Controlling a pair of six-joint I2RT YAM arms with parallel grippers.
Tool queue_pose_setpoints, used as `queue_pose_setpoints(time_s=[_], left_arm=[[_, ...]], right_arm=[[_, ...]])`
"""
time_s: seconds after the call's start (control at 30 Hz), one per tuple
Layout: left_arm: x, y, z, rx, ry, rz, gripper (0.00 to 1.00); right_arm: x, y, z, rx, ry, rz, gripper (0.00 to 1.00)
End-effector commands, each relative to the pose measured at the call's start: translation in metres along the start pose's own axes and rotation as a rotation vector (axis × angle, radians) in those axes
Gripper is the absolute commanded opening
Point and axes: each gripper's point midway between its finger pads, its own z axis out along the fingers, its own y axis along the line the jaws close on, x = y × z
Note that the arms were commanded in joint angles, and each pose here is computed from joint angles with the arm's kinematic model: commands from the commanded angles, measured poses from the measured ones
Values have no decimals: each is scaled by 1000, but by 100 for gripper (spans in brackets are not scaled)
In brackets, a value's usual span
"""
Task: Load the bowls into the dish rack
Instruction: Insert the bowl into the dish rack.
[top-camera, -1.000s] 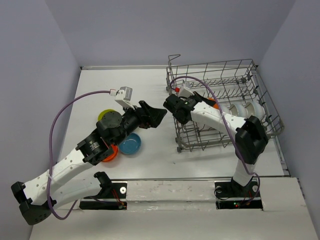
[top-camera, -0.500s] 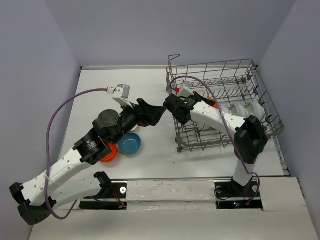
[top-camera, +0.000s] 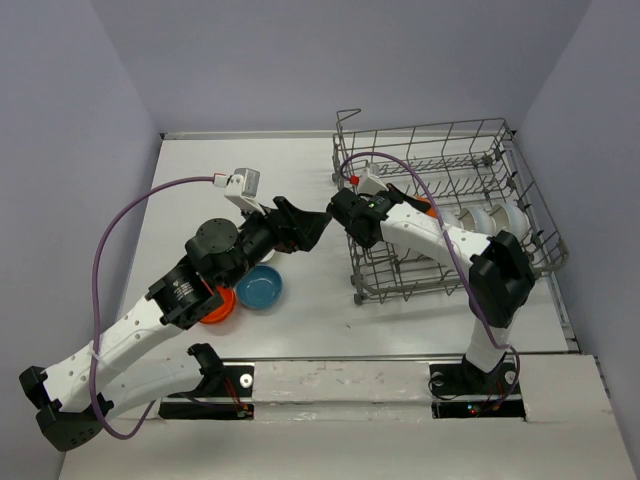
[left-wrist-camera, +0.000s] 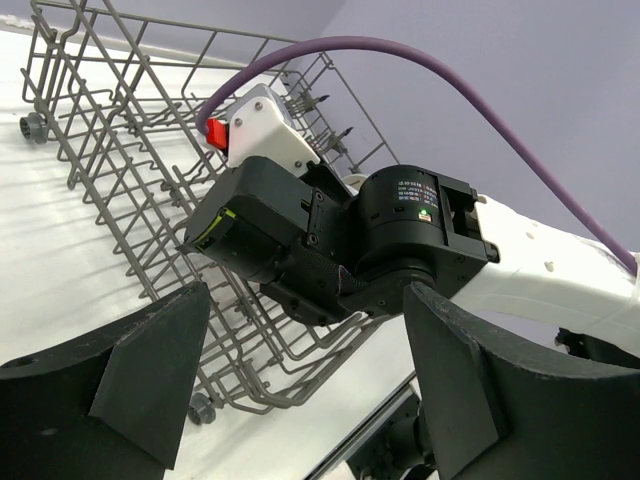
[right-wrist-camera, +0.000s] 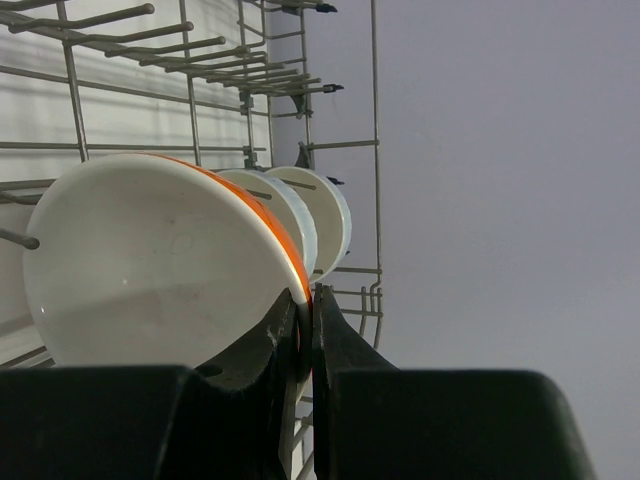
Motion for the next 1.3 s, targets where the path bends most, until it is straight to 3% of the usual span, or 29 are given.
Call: queue_pose_setpoints(time_s=[0.0,0.37,0.8,1.27], left_arm=[[-31,-20,-7,55,-77,5,88],[-35,-22,-9,60,-83,3,88],[-35,-23,-9,63,-82,2,88],[-36,-24,-9,67,-82,0,88]], right_arm=[[10,42,3,-40,25,-103,2],[7,49,-3,-99,31,-94,17],[6,54,-7,-131,31,-91,24],[8,62,-8,-167,42,-103,42]])
